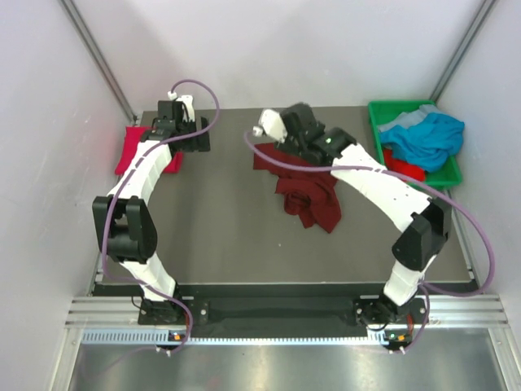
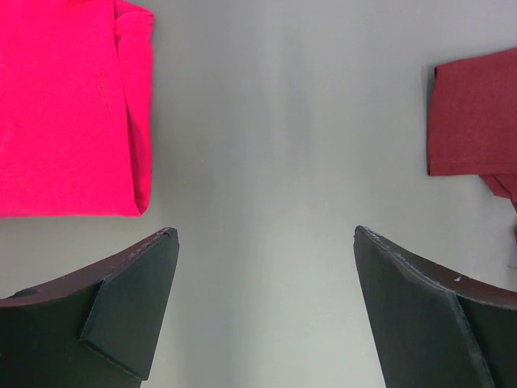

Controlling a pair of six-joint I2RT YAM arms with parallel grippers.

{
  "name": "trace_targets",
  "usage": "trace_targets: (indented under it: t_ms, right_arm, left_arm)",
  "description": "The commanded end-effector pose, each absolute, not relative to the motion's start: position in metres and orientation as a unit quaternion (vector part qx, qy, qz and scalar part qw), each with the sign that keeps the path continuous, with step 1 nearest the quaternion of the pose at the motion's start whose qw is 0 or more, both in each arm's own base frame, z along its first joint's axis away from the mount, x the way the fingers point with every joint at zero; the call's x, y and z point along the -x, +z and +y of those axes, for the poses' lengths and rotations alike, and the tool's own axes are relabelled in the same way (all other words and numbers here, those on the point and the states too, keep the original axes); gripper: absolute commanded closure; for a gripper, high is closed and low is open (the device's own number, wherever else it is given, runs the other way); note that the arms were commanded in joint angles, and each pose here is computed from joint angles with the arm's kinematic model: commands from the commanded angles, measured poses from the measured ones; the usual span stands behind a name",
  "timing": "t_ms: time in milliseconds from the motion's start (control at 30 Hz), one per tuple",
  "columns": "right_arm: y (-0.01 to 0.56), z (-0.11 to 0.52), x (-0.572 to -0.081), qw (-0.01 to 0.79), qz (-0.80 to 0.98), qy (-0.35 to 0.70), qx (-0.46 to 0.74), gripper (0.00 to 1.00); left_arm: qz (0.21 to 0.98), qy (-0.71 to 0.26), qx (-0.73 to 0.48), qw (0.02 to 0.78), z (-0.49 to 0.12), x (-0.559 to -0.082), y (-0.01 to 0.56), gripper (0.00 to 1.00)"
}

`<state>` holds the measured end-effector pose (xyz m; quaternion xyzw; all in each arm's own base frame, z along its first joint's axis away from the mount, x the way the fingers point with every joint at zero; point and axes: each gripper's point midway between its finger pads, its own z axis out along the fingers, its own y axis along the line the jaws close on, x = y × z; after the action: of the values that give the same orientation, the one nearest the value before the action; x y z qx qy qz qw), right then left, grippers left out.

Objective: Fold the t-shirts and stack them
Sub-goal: Flatten the tshirt out

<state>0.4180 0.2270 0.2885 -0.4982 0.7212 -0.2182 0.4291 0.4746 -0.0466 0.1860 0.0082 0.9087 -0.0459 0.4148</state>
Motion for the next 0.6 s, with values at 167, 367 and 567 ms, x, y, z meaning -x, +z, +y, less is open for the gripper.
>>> trace_targets:
  t_ms: [167, 367, 567]
  right_arm:
    - [0.167, 0.289, -0.348, 0.334, 0.707, -0.109, 0.614, 0.41]
    - [0.138, 0.323, -0.344, 0.328, 0.691, -0.1, 0.637, 0.42]
    - [0.12, 0.339, -0.342, 0.323, 0.681, -0.101, 0.65, 0.43]
  left_arm:
    - [0.901, -0.032, -0.018, 0.431, -0.043, -0.48, 0.201, 0.06]
    - [0.902, -0.007, -0.017, 0.432, -0.034, -0.48, 0.203, 0.06]
    - [0.903, -0.001, -0.018, 0.43, -0.032, -0.479, 0.203, 0.06]
